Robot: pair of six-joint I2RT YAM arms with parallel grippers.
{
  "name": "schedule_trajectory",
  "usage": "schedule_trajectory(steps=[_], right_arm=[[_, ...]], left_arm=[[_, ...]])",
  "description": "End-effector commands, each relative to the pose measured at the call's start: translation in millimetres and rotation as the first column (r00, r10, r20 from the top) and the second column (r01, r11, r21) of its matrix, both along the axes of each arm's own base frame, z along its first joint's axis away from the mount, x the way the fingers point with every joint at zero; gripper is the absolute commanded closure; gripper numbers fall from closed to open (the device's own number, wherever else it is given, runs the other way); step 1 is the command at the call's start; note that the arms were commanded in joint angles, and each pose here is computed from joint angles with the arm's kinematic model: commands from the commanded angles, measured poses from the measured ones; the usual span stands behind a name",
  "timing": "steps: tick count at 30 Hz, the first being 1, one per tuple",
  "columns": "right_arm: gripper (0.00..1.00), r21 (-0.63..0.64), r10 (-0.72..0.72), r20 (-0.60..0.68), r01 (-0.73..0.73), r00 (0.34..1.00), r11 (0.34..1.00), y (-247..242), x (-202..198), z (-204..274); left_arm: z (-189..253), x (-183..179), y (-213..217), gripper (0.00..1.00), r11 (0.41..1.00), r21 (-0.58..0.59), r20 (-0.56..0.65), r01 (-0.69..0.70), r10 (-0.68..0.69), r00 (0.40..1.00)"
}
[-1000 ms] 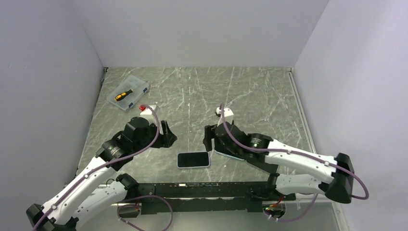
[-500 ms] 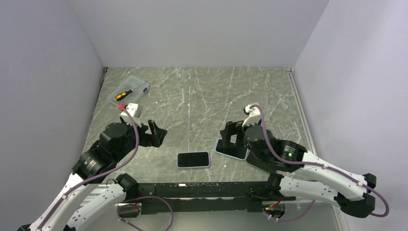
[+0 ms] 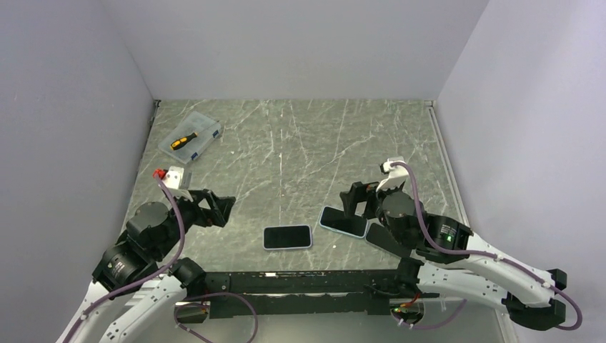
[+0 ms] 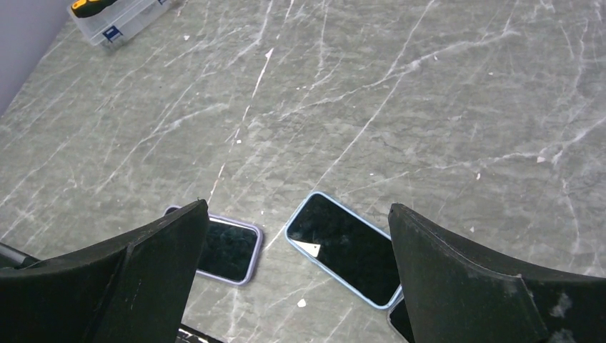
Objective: Put the phone into the phone case
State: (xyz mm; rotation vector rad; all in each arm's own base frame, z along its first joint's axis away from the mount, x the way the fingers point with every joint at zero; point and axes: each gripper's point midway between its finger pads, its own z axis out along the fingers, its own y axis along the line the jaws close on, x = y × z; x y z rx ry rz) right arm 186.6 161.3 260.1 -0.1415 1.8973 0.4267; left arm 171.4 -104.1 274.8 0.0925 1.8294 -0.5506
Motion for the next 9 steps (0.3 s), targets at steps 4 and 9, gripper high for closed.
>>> schedule_trajectory(steps=[4,9], right_arm=[[0.00,-0.030,-0.027,0.020,0.028,0.999,0.999,-12,1,-5],[0.00,-0.033,-0.034,0.013,0.034,0.999,0.999,-13,1,-7]], left_arm=[[-4,-8,8,0.01,1.000,0.009,0.050,0.006,-0.006,0.999],[-14,-4,13,0.01,0.999,0.015,0.020,-0.040,0.039,0.999]])
